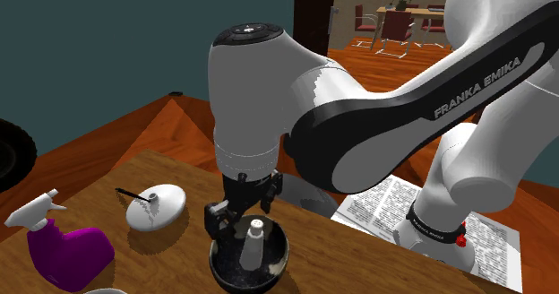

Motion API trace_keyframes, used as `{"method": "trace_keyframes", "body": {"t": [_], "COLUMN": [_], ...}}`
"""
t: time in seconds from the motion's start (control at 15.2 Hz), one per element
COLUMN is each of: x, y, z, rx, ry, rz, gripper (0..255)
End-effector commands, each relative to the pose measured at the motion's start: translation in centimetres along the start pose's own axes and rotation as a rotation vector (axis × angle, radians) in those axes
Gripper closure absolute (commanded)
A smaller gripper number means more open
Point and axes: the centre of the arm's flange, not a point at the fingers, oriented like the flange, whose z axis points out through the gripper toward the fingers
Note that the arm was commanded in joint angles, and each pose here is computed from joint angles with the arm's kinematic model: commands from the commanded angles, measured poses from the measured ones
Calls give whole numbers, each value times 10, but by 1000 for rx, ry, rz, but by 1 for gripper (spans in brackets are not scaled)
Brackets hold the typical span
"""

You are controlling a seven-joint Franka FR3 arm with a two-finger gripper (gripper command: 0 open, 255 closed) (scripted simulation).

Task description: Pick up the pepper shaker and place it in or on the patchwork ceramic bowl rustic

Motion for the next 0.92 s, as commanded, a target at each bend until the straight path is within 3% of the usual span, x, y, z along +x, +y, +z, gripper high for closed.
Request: {"method": "trace_keyframes", "body": {"t": [0.0, 0.07, 0.33, 0.86], "x": [0, 0, 0, 0], "y": [0, 0, 0, 0], "z": [0, 0, -50, -50], "rx": [0, 0, 0, 0], "ry": [0, 0, 0, 0], "rz": [0, 0, 0, 0], "gripper": [0, 0, 0, 0]}}
